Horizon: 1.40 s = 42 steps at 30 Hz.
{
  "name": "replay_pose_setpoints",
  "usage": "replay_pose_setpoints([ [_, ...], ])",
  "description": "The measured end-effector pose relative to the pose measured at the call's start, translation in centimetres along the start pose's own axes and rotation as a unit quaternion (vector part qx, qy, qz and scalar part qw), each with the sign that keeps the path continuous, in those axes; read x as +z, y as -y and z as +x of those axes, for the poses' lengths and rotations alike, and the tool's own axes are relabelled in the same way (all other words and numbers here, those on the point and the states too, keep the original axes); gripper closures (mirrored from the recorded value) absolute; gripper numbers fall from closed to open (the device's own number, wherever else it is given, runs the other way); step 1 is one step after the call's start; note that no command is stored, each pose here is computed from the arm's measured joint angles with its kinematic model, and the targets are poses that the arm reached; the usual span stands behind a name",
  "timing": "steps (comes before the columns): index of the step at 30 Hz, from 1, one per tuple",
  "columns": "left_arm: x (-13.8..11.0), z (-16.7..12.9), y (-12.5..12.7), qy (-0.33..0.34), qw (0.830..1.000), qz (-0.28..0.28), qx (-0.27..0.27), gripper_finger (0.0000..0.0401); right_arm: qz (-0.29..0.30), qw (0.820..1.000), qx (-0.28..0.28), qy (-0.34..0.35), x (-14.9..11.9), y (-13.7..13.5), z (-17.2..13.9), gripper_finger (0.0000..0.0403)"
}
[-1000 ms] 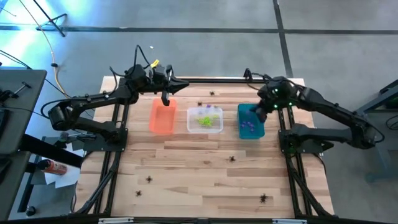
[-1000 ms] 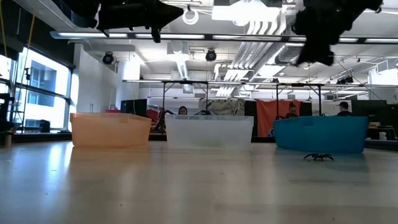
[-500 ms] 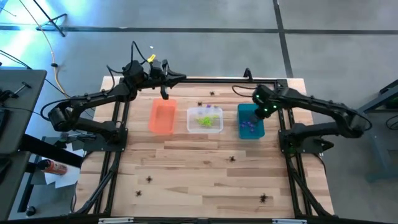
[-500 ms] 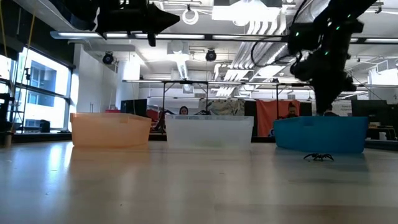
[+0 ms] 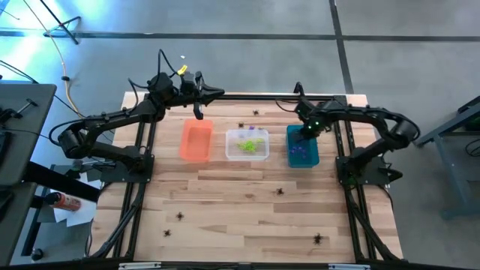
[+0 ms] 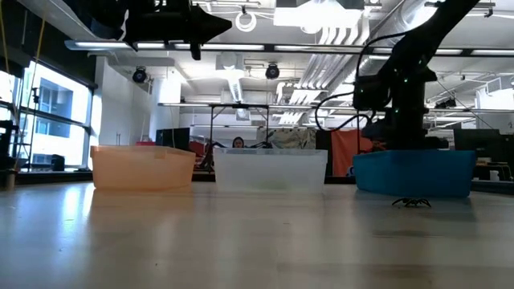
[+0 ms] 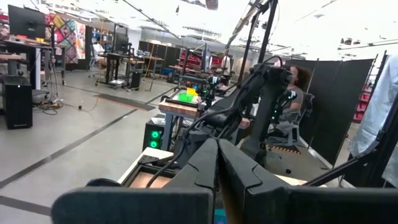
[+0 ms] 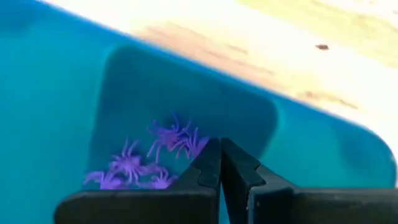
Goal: Sort Halloween decoration
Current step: Put the purple spider toy into the blue bin, then adjust the transparent bin
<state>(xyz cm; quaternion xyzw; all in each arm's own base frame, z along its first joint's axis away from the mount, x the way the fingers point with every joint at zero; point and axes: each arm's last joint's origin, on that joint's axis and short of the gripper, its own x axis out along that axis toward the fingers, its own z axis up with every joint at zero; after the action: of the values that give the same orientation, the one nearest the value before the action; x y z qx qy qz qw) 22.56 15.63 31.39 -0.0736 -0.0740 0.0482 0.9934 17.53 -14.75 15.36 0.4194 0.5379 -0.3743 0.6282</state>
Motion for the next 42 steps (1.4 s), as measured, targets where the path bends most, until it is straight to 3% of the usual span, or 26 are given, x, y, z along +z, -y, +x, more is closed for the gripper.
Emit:
replay_pose_setpoints([
  [6, 0.0, 0.0, 0.0, 0.000, 1.000, 0.000, 0.000, 0.0400, 0.014, 0.999, 0.002, 0.039, 0.7, -0.3, 0.2, 0.0403],
  [15, 0.0, 0.0, 0.0, 0.000, 1.000, 0.000, 0.000, 0.0400, 0.048, 0.998, -0.008, 0.032, 0.6, 0.0, 0.2, 0.0395],
  [18, 0.0, 0.0, 0.0, 0.000, 1.000, 0.000, 0.000, 0.0400, 0.042, 0.999, -0.011, 0.025, 0.5, 0.1, 0.1, 0.0368],
  [27, 0.0, 0.0, 0.0, 0.001, 1.000, -0.001, 0.000, 0.0400, 0.028, 0.999, -0.004, 0.034, -0.5, 0.4, -1.9, 0.0239],
  [32, 0.1, -0.1, 0.0, 0.001, 1.000, -0.009, 0.000, 0.0400, 0.021, 0.994, 0.080, 0.072, -1.3, 0.3, -4.7, 0.0214],
  [34, 0.2, -0.2, 0.1, 0.003, 1.000, -0.015, -0.001, 0.0400, 0.013, 0.986, 0.133, 0.104, -1.5, 0.1, -6.1, 0.0214],
  [37, 0.7, -0.4, 0.4, 0.011, 0.999, -0.047, -0.005, 0.0400, -0.020, 0.959, 0.231, 0.161, -1.8, -0.4, -8.5, 0.0215],
  [42, 1.2, -0.8, 0.6, 0.022, 0.996, -0.086, -0.004, 0.0400, -0.134, 0.882, 0.359, 0.275, -2.3, -1.7, -12.4, 0.0214],
])
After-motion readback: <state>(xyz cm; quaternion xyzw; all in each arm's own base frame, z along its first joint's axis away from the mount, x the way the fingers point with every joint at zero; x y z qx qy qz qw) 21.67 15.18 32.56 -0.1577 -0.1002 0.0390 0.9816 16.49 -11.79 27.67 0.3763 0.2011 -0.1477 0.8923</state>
